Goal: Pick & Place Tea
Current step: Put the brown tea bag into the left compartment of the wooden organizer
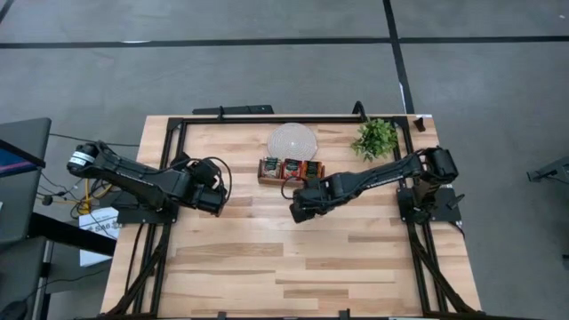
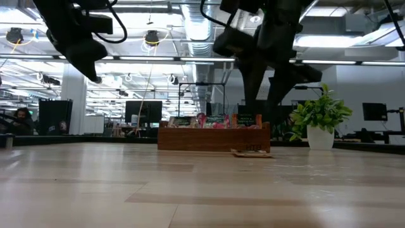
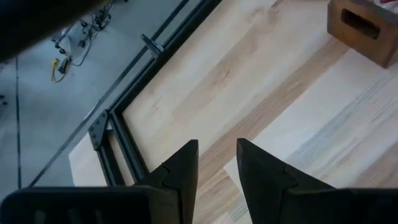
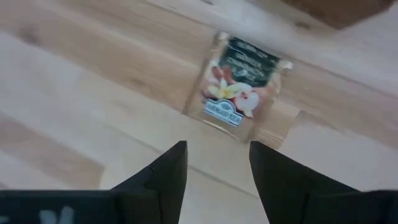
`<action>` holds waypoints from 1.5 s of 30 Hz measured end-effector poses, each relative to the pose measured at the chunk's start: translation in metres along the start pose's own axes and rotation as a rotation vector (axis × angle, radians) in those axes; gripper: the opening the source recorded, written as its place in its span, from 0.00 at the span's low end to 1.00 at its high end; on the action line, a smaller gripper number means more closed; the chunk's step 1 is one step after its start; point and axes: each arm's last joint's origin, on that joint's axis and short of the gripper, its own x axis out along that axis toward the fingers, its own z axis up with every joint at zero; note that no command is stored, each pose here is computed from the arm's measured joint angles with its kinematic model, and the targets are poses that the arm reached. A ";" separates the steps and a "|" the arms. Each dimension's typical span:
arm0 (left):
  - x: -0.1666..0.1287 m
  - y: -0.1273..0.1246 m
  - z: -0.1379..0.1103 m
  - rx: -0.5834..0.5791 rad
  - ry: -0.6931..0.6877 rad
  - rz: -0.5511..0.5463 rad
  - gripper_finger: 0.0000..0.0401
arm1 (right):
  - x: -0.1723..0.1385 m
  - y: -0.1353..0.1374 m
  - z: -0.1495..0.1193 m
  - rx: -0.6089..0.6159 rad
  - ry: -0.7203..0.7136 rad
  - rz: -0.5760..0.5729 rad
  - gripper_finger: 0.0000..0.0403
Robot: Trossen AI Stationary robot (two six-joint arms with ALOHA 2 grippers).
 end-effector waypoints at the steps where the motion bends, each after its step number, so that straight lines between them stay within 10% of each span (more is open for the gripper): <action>1: 0.000 0.000 0.000 0.004 0.001 0.003 0.26 | 0.003 0.000 -0.001 0.015 -0.010 -0.012 0.41; 31: 0.000 0.005 -0.003 0.025 0.040 0.032 0.26 | 0.073 -0.008 0.003 0.150 -0.060 -0.219 0.38; 45: 0.000 0.005 -0.003 0.033 0.041 0.033 0.26 | 0.072 0.003 -0.035 0.049 -0.012 -0.197 0.31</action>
